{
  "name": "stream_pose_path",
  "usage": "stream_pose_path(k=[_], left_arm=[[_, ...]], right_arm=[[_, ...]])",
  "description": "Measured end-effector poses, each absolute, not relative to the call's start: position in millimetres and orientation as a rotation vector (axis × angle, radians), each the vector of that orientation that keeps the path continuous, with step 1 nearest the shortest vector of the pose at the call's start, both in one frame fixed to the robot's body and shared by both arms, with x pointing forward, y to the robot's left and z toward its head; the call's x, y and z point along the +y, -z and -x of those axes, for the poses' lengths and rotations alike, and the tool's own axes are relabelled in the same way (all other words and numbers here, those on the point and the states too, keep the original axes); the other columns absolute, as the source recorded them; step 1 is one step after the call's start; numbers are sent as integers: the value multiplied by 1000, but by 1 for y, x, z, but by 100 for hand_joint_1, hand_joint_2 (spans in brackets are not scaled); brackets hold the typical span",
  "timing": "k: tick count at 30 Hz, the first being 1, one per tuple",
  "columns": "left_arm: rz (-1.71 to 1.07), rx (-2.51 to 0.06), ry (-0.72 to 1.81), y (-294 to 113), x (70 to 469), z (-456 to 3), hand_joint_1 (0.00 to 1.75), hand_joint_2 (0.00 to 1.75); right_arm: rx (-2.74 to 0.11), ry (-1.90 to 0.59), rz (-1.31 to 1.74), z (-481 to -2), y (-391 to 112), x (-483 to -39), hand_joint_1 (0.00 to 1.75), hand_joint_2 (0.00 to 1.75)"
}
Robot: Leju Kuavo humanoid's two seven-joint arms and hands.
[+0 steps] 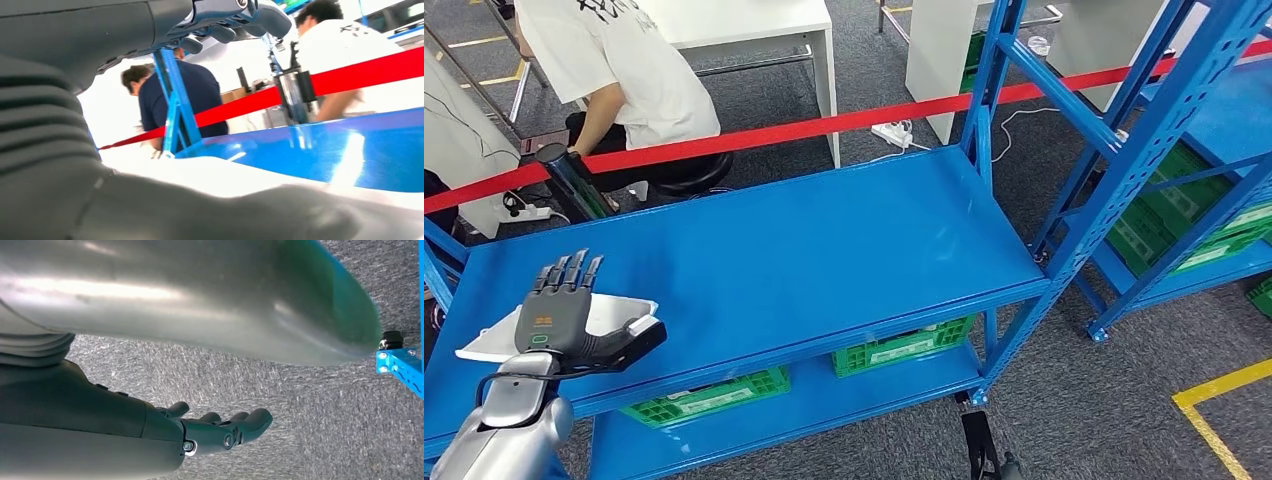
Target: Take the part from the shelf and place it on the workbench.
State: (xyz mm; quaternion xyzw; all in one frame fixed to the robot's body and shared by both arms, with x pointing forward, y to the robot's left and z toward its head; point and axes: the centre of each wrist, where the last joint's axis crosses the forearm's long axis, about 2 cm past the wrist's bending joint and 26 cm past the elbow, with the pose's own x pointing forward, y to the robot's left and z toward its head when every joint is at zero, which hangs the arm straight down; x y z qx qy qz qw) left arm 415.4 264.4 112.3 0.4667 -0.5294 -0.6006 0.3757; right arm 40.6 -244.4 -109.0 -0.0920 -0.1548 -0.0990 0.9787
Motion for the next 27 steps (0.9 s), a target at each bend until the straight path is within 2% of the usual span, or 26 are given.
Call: stream_pose_path(k=[14, 27], left_arm=[[-1035, -1380, 1598, -92, 249, -399, 0, 175], [-1049, -1352, 1601, -93, 238, -399, 0, 175]], right_arm=[[-278, 211, 172, -39, 108, -234, 0, 0], [-284, 209, 182, -31, 108, -229, 0, 0]])
